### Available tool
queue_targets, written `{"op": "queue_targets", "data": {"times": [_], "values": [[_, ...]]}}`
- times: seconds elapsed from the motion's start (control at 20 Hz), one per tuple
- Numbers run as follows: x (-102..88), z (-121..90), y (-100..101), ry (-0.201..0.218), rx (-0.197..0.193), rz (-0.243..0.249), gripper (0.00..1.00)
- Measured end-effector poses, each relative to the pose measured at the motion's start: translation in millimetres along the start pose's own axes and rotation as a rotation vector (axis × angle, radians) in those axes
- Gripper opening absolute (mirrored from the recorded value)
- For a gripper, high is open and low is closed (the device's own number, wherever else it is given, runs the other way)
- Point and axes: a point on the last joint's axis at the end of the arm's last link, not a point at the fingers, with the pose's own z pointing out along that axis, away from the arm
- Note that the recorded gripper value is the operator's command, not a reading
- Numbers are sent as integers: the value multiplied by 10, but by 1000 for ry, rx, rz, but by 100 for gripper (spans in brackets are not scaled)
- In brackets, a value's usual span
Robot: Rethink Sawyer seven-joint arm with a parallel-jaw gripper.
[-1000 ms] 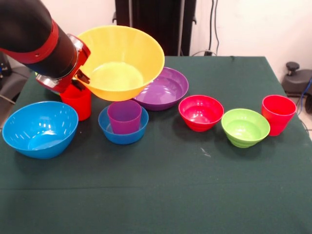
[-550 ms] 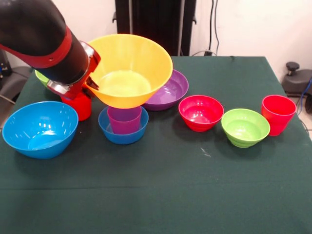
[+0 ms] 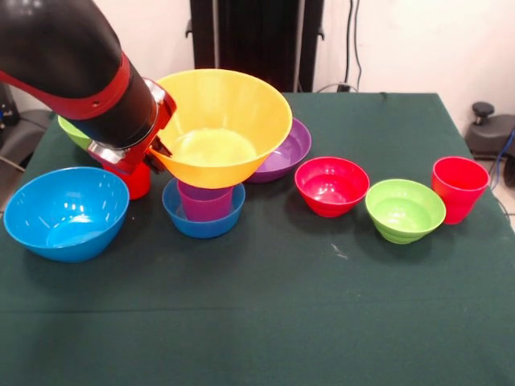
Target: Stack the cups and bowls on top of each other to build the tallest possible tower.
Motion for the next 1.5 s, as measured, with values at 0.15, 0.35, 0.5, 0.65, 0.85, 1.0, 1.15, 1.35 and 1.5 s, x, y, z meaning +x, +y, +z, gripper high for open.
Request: {"op": "queue_targets", "data": {"times": [0.15,0.35,0.5,0.65,0.85,1.0,1.15,1.35,1.5], "values": [[0,7,-1,0,-1,0,0],[8,52,-12,-1,-9,1,0],[15,134,-25,-2,-22,1,0],[9,173,-25,-22,-42,2,100],[-4,179,-25,-41,-55,3,100],[-23,209,-20,-51,-66,1,100],[-24,213,-19,-51,-67,1,100],[-31,213,-15,-50,-67,0,100],[-49,218,-8,-47,-66,-2,100]]}}
